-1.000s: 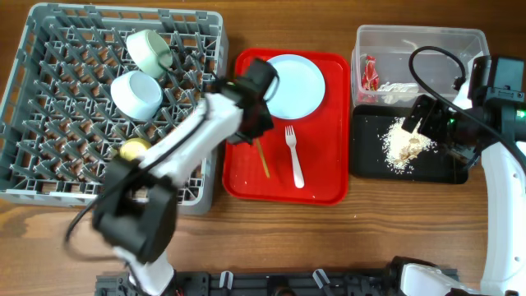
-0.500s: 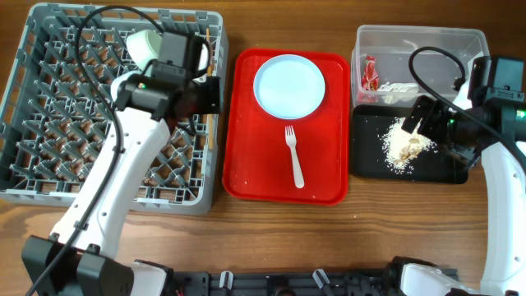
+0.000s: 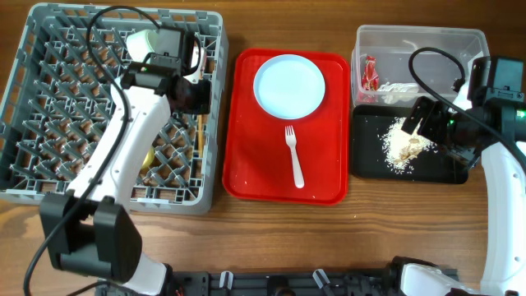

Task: Sort waste into correct bins and load items into the dishwasher rack
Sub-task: 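Carry the chopsticks into the dish rack and release them, then return the left gripper to the tray and grasp the white plastic fork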

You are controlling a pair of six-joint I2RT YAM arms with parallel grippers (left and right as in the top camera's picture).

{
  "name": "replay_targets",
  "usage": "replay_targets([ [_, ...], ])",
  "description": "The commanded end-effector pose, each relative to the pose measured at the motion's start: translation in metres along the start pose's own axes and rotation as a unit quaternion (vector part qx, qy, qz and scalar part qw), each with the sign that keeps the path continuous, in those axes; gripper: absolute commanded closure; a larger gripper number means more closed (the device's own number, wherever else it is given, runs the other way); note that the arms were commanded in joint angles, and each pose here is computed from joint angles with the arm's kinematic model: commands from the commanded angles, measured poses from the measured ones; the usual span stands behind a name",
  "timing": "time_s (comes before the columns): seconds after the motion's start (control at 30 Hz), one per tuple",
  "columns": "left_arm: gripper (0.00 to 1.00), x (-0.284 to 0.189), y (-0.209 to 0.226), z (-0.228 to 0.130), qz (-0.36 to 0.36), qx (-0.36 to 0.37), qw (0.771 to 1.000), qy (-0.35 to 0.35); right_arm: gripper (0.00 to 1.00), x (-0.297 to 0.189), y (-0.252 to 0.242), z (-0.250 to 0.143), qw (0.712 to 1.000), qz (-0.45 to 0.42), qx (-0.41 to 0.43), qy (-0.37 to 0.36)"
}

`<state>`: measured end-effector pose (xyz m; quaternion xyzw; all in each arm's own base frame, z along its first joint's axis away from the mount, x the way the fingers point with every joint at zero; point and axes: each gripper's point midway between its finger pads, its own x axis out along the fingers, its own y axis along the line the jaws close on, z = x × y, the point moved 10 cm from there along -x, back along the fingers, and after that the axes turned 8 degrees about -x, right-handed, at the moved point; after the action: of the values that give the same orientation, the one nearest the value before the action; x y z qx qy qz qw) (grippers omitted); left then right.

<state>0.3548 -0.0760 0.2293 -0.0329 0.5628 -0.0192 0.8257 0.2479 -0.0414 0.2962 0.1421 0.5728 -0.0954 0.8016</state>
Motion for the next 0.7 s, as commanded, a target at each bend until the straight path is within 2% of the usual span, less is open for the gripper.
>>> replay_targets([
  [0.0,0.75,0.008,0.003,-0.001,0.009,0.005,1.0,0.01,0.0,-0.007,-0.001,0.002,1.0,-0.003,-0.009,-0.013],
  [0.07,0.71,0.008,0.003,-0.001,0.009,0.005,1.0,0.011,0.0,-0.007,-0.001,0.002,1.0,-0.003,-0.009,-0.013],
  [0.2,0.7,0.006,-0.001,-0.001,-0.013,0.005,1.0,0.012,0.0,-0.007,-0.001,0.002,1.0,-0.003,-0.009,-0.013],
  [0.33,0.66,0.001,-0.019,-0.004,-0.089,-0.008,0.996,0.023,0.0,-0.007,-0.001,0.002,1.0,-0.003,-0.009,-0.013],
  [0.47,0.62,-0.003,-0.056,-0.011,-0.178,-0.033,0.982,0.046,0.0,-0.007,-0.001,0.003,1.0,-0.003,-0.009,-0.015],
  [0.53,0.61,-0.004,-0.075,-0.015,-0.18,-0.056,0.981,0.047,0.0,-0.007,-0.001,0.003,1.0,-0.003,-0.009,-0.016],
  [0.67,0.52,0.005,-0.111,-0.03,-0.116,-0.1,0.988,0.032,0.0,-0.007,-0.001,0.003,1.0,-0.003,-0.009,-0.017],
])
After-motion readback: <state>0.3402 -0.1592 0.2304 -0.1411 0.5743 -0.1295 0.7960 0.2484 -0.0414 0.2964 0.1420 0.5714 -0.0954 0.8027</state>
